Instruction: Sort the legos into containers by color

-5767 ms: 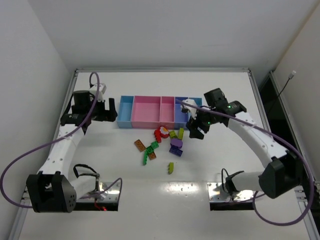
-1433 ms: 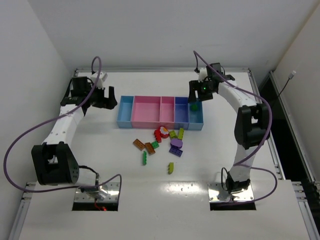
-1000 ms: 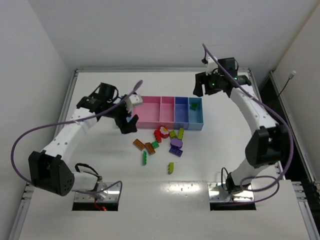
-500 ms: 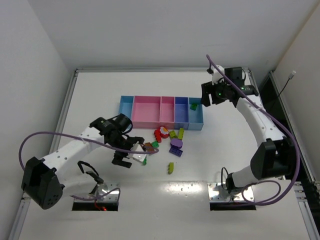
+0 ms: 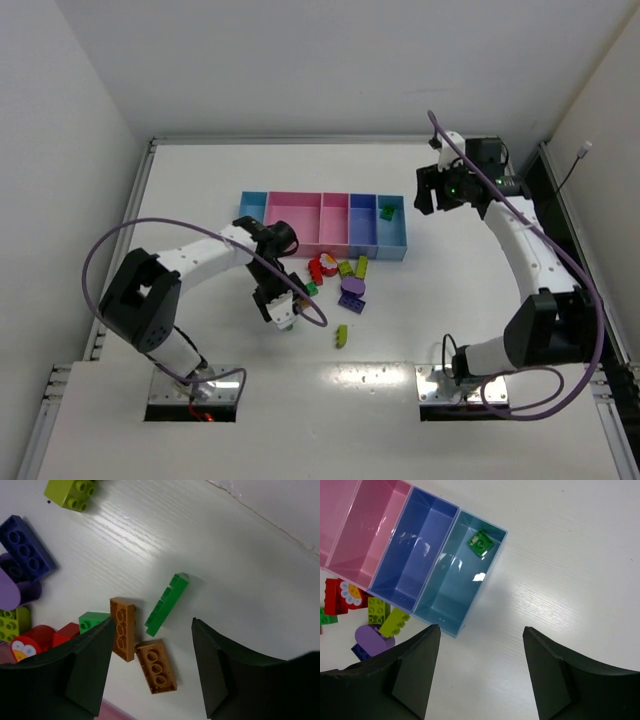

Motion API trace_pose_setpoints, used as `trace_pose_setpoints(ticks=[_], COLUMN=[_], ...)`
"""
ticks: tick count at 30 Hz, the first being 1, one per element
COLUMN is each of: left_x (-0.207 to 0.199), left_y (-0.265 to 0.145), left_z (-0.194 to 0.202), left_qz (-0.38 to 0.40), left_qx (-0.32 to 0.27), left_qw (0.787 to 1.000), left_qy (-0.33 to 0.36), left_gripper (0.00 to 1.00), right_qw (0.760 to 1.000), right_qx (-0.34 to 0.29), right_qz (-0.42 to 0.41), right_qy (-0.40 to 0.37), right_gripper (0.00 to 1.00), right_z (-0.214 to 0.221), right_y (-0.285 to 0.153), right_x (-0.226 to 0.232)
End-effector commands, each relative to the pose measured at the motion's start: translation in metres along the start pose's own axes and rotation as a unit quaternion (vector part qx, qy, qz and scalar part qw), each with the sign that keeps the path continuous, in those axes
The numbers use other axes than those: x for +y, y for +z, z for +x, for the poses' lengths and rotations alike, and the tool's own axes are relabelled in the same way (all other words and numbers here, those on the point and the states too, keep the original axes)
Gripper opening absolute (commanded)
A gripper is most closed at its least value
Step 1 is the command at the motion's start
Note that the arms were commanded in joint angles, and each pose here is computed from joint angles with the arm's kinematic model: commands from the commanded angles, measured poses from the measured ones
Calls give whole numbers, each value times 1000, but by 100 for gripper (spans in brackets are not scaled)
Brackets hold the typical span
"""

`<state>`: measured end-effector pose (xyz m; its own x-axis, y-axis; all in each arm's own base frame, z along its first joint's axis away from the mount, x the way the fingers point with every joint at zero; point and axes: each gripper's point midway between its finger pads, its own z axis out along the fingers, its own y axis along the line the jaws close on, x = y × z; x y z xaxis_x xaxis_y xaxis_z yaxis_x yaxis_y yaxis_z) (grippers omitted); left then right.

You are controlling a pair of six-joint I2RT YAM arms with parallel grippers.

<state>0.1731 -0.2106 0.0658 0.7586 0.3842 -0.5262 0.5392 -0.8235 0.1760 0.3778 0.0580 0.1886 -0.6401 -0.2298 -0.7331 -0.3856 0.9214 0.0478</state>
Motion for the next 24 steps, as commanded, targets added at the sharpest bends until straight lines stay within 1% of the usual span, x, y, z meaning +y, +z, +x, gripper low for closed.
trace_pose_setpoints(ticks=[1,2,4,12,15,19,21,22,24], left_x=[12,14,10,13,14,15,17,17,19], left_y=[5,4,6,17,21,30,34,34,36], left_z=[-10,-7,-8,-1,-1,-2,4,4,3], left_qz=[8,11,27,28,26,33,35,35,38], left_qx=[-23,-18,-28,-22,-21,-25,-19,-19,-21], left_qw=[989,988,987,986,983,981,982,982,981], left_qy=[144,150,153,165,181,188,185,185,188], left_gripper=[65,63,60,60,60,60,60,56,55], right_qw=[1000,1000,1000,999,999,999,999,999,999], right_qx=[-23,-15,-19,-13,-6,-7,-7,-7,1], right_qz=[16,17,22,24,22,21,21,24,22], right_qy=[-7,-1,1,16,23,26,26,29,32], right_gripper=[69,69,69,69,69,69,69,69,69], right_z=[-10,-3,-4,5,10,8,8,9,13], right_y=[-13,-13,-16,-16,-15,-14,-14,-15,-13], right_x=[-8,-10,-14,-23,-25,-28,-28,-31,-31])
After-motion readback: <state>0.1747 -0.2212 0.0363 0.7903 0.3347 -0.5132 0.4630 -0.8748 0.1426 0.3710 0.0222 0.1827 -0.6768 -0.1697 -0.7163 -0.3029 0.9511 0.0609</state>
